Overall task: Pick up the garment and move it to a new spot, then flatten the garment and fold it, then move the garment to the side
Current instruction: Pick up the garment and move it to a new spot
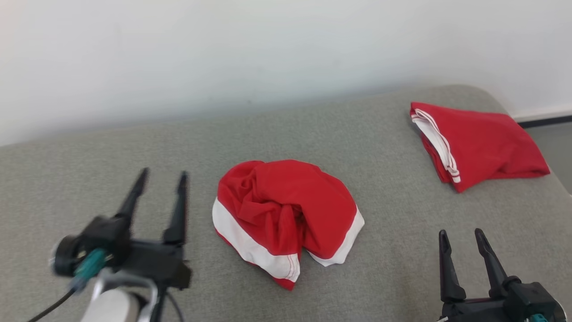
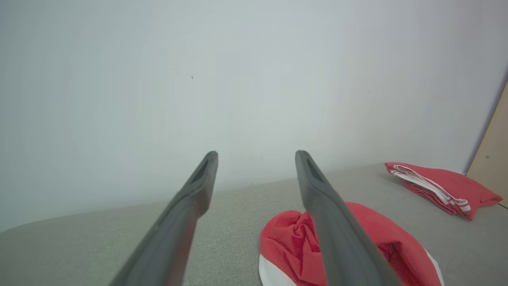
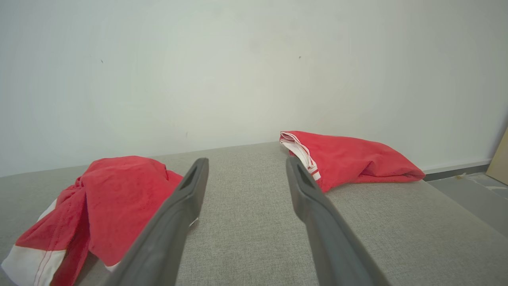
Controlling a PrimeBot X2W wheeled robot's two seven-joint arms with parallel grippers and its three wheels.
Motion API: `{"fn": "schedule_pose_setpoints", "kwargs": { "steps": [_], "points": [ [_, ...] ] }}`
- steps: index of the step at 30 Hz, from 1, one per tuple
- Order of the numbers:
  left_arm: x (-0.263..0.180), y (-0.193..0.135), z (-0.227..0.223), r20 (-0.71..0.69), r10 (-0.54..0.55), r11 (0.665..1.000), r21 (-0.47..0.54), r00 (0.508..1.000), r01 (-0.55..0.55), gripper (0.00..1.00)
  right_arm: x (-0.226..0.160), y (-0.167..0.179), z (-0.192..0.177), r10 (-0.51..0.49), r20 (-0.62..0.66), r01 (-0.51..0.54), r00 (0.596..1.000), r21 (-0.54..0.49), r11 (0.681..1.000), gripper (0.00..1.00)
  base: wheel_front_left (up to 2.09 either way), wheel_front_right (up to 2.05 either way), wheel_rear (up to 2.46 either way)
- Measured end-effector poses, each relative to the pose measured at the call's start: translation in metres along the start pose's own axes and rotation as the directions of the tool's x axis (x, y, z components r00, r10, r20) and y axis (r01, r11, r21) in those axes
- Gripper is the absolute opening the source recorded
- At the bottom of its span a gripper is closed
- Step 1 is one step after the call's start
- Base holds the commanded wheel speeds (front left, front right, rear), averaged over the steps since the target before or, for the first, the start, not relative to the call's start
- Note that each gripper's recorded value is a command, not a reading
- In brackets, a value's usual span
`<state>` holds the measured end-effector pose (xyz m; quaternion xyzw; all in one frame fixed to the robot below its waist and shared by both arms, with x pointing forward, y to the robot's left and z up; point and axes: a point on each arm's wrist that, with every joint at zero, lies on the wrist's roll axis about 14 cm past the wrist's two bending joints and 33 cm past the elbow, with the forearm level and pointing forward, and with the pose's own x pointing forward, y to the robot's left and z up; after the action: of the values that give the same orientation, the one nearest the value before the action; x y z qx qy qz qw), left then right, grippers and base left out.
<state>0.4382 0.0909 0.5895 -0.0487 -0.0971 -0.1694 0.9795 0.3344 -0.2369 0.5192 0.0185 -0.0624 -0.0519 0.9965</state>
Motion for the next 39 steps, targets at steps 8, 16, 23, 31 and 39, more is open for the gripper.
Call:
{"fn": "schedule_pose_setpoints", "kwargs": {
  "steps": [8, 16, 23, 31, 39],
  "points": [
    [-0.053, 0.054, 0.014, 0.068, 0.191, 0.98, 0.038, 0.979, -0.194, 1.0, 0.001, 0.013, 0.009, 0.043, 0.03, -0.043, 0.999, 0.008, 0.999, 1.0, 0.0, 0.0, 0.0],
    [-0.105, 0.077, -0.009, 0.002, 0.291, 0.946, 0.147, 0.957, -0.288, 1.0, 0.0, 0.02, 0.01, 0.063, 0.037, -0.063, 0.997, 0.013, 0.998, 1.0, 0.0, 0.0, 0.0],
    [-0.134, 0.083, -0.028, -0.059, 0.345, 0.932, 0.134, 0.937, -0.335, 1.0, -0.006, 0.02, 0.005, 0.064, 0.02, -0.064, 0.998, 0.02, 0.998, 1.0, 0.0, 0.0, 0.0],
    [-0.142, 0.082, -0.027, -0.052, 0.359, 0.929, 0.111, 0.932, -0.352, 1.0, -0.009, 0.023, 0.001, 0.072, 0.009, -0.072, 0.997, 0.021, 0.997, 1.0, 0.0, 0.0, 0.0],
    [-0.15, 0.082, -0.03, -0.052, 0.392, 0.918, 0.09, 0.918, -0.387, 1.0, -0.015, 0.028, -0.006, 0.084, -0.015, -0.084, 0.996, 0.029, 0.996, 1.0, 0.0, 0.0, 0.0]
  ]
}}
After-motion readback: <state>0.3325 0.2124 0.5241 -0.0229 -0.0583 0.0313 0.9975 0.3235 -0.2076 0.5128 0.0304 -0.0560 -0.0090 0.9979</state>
